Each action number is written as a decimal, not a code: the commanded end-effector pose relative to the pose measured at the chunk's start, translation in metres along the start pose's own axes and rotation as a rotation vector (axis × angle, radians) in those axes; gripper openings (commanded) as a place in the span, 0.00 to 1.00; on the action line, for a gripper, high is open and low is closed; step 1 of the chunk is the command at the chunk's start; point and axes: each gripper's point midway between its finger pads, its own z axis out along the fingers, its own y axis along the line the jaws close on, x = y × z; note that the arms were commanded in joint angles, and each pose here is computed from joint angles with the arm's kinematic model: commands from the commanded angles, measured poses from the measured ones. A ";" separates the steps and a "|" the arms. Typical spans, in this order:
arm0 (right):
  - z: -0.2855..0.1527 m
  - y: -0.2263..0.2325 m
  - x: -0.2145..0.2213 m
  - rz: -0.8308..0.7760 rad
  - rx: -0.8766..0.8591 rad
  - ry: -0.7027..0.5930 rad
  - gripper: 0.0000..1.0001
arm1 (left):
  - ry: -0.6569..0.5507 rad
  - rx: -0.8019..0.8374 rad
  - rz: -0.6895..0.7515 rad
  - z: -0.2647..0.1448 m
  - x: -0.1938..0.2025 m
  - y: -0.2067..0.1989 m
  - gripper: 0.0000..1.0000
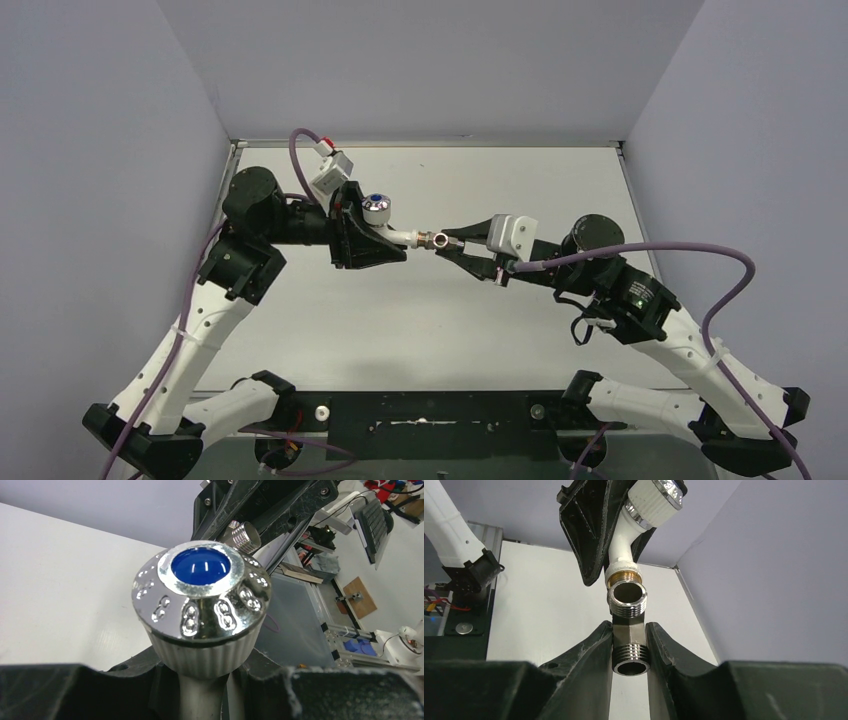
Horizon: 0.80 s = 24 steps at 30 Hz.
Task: Install the water faucets
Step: Install the water faucet onto the adaptor.
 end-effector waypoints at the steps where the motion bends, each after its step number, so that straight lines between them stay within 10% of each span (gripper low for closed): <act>1: -0.003 -0.008 -0.033 0.044 0.030 -0.136 0.00 | -0.031 0.023 0.146 -0.006 -0.023 -0.025 0.00; 8: -0.013 -0.022 -0.024 -0.038 0.119 -0.090 0.00 | -0.025 -0.008 0.158 -0.008 -0.025 -0.022 0.00; 24: -0.004 -0.039 -0.039 -0.781 0.297 0.010 0.00 | -0.090 -0.032 -0.005 -0.002 -0.034 -0.015 0.00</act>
